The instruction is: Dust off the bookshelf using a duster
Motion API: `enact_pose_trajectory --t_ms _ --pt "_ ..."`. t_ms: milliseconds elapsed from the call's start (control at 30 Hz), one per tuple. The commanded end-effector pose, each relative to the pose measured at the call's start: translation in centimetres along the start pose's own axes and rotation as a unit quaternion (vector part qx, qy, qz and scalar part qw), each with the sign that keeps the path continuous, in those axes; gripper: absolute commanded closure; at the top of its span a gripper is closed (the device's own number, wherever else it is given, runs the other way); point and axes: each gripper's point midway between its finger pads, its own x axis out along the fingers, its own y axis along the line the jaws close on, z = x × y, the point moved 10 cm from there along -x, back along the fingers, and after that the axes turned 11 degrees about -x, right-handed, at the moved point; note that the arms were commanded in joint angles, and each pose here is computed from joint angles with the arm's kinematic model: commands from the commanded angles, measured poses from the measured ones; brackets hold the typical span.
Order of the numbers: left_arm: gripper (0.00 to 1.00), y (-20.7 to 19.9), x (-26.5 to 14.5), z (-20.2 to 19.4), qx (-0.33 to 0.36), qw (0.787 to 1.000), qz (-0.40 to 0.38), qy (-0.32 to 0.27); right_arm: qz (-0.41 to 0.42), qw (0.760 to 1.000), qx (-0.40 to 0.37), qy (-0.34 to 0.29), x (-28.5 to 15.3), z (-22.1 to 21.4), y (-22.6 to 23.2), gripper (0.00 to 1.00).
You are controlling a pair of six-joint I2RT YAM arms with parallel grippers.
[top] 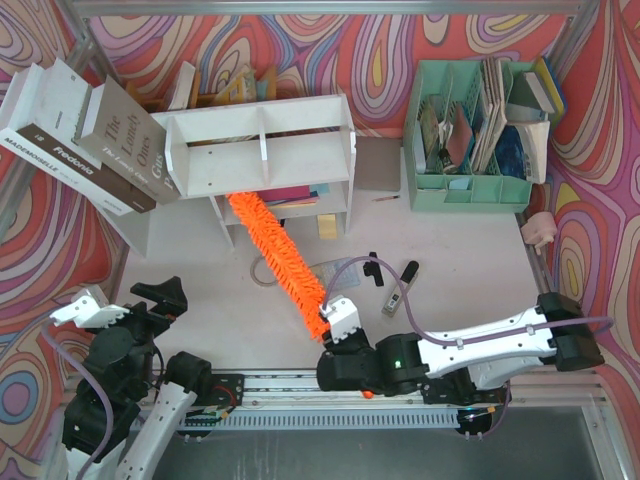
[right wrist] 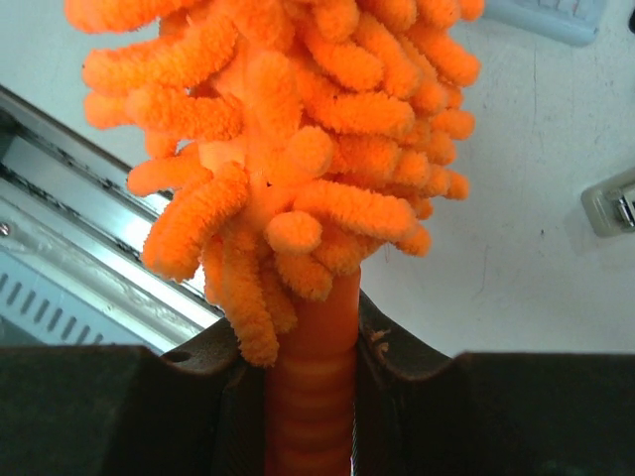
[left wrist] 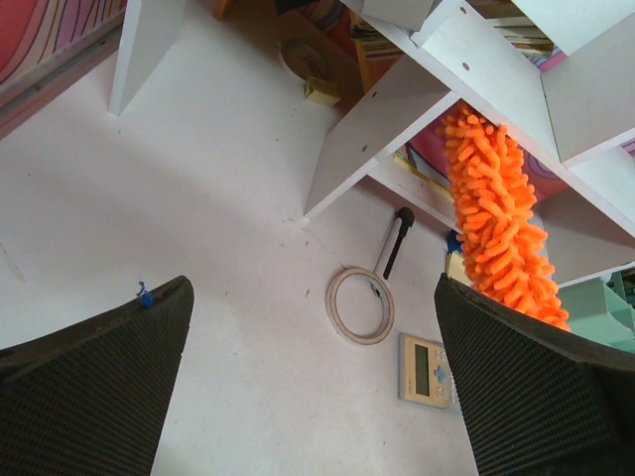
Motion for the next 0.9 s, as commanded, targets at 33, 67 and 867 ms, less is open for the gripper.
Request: enact_pose_trajectory --t_ms 33,67,867 --pt "0.02 0.1 0.3 -0.3 0.001 1.000 0.003 0.001 0.014 0.998 0.038 -0.056 1.2 4.2 1.7 1.00" --pt "0.01 0.1 0.3 -0.3 0.001 1.000 0.003 0.001 0.019 0.997 0.040 -0.058 1.7 4.6 1.9 1.00" --pt "0.01 0.2 0.2 -0.2 -0.001 1.000 0.002 -0.002 0.037 0.995 0.032 -0.090 7.7 14.6 10.2 1.00"
